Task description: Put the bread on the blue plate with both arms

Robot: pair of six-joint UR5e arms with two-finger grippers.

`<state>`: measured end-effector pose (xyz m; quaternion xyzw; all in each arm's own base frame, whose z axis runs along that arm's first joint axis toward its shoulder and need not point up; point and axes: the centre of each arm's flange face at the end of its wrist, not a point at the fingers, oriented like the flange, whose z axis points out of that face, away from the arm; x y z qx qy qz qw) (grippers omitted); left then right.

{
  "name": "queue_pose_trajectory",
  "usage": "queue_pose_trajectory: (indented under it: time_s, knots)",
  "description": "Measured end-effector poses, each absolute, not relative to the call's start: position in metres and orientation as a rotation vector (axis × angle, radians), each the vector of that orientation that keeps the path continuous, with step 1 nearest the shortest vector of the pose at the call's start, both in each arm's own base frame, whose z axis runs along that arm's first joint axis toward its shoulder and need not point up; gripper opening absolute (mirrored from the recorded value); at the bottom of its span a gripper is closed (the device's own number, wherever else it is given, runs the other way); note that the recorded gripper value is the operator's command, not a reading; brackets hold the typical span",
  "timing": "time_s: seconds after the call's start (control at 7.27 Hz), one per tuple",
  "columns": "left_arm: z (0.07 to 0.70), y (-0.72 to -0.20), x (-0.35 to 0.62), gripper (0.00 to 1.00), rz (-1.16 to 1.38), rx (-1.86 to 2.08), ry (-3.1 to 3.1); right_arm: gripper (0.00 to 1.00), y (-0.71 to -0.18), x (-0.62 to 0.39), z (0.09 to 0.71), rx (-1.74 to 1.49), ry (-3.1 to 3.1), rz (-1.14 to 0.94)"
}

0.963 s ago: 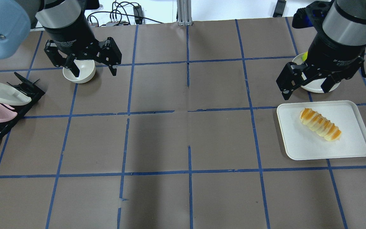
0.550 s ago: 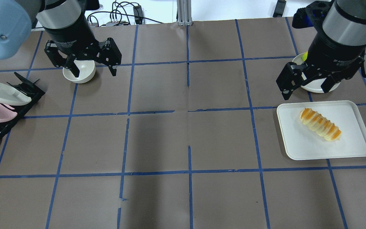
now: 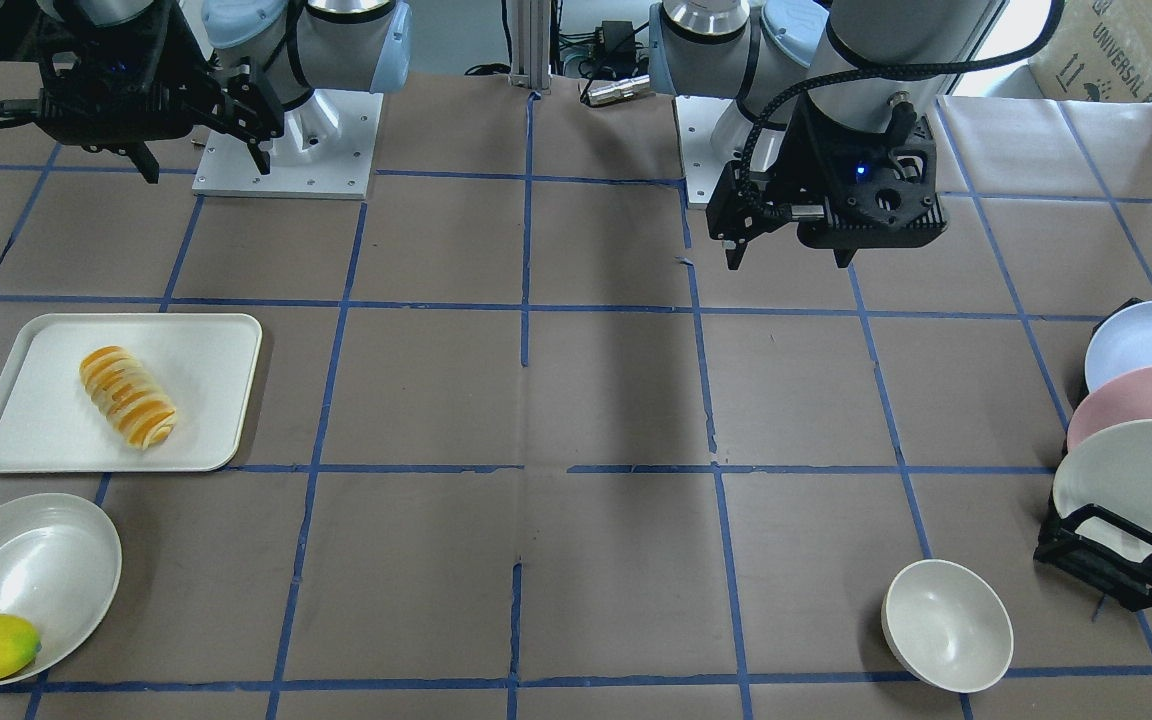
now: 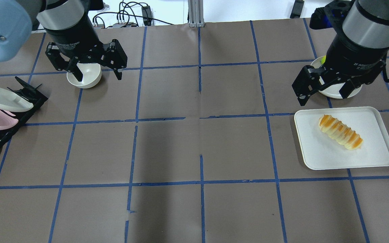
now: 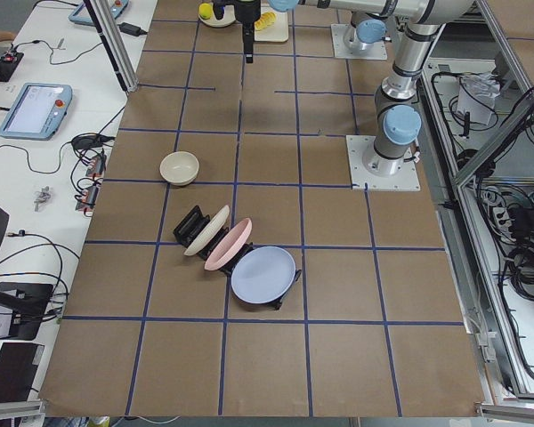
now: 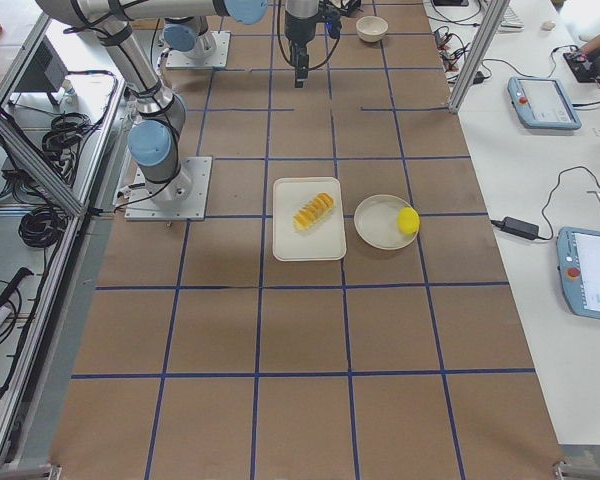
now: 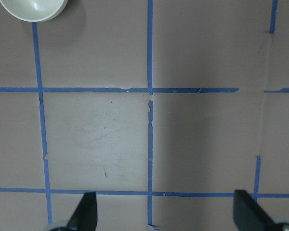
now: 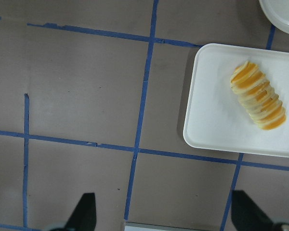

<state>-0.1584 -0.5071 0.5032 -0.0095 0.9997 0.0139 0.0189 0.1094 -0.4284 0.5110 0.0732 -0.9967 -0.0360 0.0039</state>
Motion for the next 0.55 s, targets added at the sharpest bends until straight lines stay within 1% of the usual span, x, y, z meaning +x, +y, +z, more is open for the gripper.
queue_pose_trajectory:
  time_s: [0.28,0.41,0.55]
  knots:
    - [0.503,-0.508,-0.157,1.00,0.044,-0.031,3.103,0.99,-0.427,0.107,0.510,0.270,-3.122,-0.103]
    - [0.502,-0.509,-0.155,1.00,0.048,-0.021,3.101,0.99,-0.434,0.100,0.496,0.368,-3.110,-0.045]
    - [0.499,-0.514,-0.137,1.00,0.061,-0.004,3.099,1.00,-0.442,0.078,0.465,0.431,-3.097,0.010]
